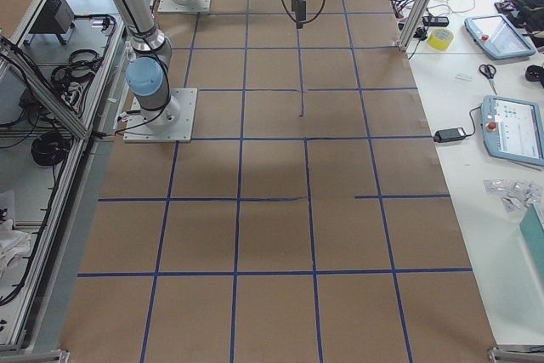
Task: Arrange blocks in a line
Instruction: 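Lower the orange cube between the purple and pink cubes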
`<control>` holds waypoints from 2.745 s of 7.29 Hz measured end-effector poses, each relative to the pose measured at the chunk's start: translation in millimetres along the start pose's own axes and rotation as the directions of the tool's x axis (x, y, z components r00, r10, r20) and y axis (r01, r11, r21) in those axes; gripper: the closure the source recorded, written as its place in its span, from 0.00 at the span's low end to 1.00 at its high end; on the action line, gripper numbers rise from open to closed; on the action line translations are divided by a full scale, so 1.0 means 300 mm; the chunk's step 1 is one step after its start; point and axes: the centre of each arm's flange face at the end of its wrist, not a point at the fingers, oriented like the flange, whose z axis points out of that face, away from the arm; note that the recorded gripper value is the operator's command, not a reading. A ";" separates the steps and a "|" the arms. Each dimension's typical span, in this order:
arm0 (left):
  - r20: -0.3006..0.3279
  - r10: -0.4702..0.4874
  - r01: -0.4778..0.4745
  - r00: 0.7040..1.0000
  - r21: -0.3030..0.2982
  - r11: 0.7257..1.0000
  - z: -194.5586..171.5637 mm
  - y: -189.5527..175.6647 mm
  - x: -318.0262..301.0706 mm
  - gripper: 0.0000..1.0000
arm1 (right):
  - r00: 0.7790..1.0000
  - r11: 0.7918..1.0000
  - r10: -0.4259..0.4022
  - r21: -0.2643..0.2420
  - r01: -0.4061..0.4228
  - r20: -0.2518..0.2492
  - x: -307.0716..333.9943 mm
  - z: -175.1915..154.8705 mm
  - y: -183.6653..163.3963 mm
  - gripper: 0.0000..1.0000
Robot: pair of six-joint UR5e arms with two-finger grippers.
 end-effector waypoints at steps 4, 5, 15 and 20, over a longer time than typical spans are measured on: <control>-0.033 -0.004 0.004 0.999 0.013 1.000 0.027 0.007 0.014 0.26 | 1.000 1.000 -0.002 0.005 0.002 -0.001 0.002 -0.003 -0.002 0.00; -0.037 -0.003 0.004 0.999 0.014 1.000 0.032 0.007 0.016 0.24 | 1.000 1.000 -0.002 0.005 0.002 0.000 0.001 -0.003 -0.001 0.00; -0.035 -0.048 0.049 0.998 0.027 0.998 0.010 0.066 -0.095 0.19 | 1.000 1.000 0.010 0.003 -0.010 -0.014 0.010 -0.009 0.004 0.00; -0.043 -0.014 0.015 0.999 0.024 1.000 0.017 -0.021 0.083 0.19 | 0.999 0.999 0.033 -0.015 -0.033 -0.014 0.014 -0.008 0.016 0.00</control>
